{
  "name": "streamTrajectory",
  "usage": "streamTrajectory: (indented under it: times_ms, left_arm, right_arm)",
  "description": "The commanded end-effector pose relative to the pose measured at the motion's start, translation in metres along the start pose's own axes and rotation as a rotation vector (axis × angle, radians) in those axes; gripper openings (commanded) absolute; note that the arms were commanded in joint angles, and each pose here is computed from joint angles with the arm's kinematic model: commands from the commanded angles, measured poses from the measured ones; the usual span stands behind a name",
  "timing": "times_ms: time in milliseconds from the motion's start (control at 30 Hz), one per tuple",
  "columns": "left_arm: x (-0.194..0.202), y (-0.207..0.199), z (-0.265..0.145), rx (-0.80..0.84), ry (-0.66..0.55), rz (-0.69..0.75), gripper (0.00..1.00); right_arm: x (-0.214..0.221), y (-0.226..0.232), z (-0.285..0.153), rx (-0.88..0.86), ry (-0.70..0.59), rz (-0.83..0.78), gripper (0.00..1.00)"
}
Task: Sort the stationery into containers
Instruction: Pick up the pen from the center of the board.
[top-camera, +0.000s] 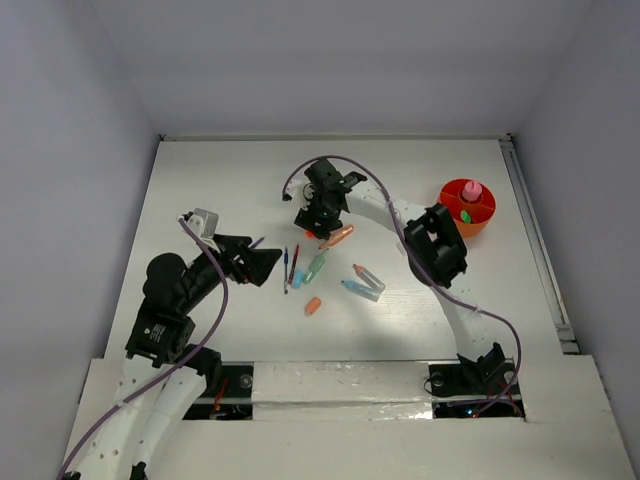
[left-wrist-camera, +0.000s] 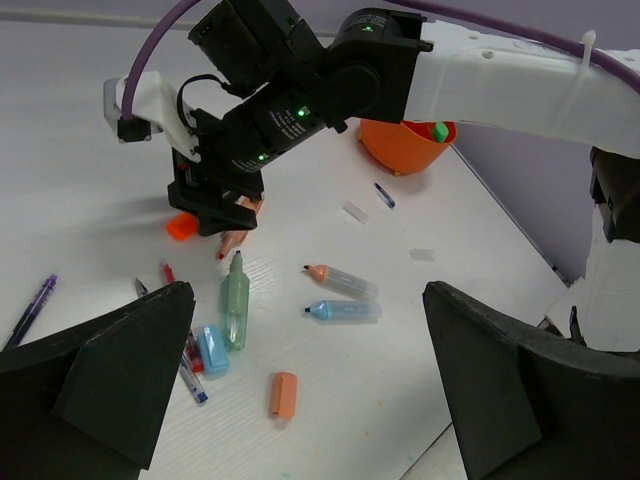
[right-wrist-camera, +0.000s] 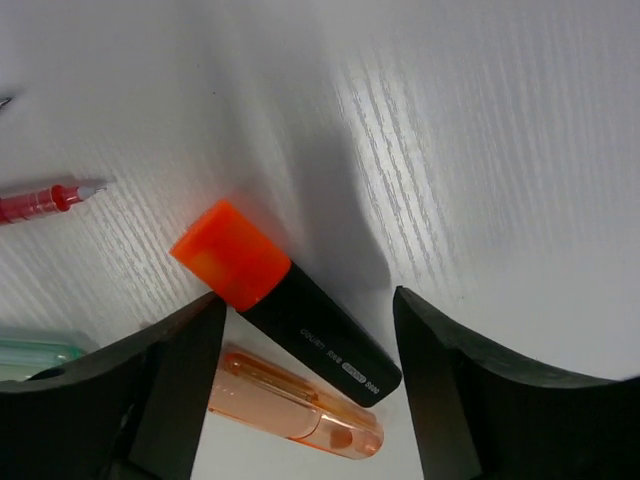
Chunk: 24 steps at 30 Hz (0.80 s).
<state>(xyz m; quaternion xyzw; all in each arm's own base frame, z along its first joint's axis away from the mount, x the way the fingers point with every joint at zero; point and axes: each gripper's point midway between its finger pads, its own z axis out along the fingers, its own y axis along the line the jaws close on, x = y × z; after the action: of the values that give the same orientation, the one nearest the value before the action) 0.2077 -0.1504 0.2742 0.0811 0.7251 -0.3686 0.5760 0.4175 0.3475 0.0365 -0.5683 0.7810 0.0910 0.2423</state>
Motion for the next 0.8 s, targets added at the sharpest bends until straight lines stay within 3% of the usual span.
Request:
streamTrajectory:
  times_ms: [0, 67, 167, 267, 467, 567, 667, 733, 767]
  left_arm:
    - [-0.011, -0.005, 0.001, 0.022, -0.035, 0.02, 0.99]
    - [-0.011, -0.004, 0.001, 0.02, -0.034, 0.019, 0.99]
    - [-0.01, -0.004, 0.001, 0.021, -0.031, 0.018, 0.99]
    - [-0.01, -0.004, 0.002, 0.021, -0.031, 0.018, 0.99]
    - [-0.01, -0.004, 0.001, 0.02, -0.033, 0.019, 0.99]
    - [-0.011, -0.005, 0.001, 0.025, -0.037, 0.021, 0.99]
    - [-0.011, -0.006, 0.0, 0.027, -0.041, 0.023, 0.99]
    - [-0.012, -0.006, 0.0, 0.029, -0.041, 0.024, 0.99]
    - [-0.012, -0.006, 0.0, 0.029, -0.043, 0.024, 0.99]
  right_arm:
    - [-0.01, -0.005, 0.003, 0.02, -0.006, -0.07, 0.71]
    - [-0.01, -0.006, 0.01, 0.022, -0.012, -0.075, 0.58]
    - [-0.009, -0.007, 0.018, 0.024, -0.009, -0.075, 0.54]
    - [-0.011, -0.016, 0.02, 0.021, -0.048, -0.046, 0.3]
    - [-0.028, -0.056, 0.007, 0.14, -0.185, 0.017, 0.05]
    - [-0.046, -0.09, -0.013, 0.295, -0.309, 0.078, 0.04]
    - [-0.068, -0.122, -0.07, 0.465, -0.497, 0.16, 0.01]
    - [-0.086, -0.152, -0.147, 0.648, -0.698, 0.281, 0.0]
    - [-0.062, -0.147, -0.144, 0.656, -0.699, 0.372, 0.0]
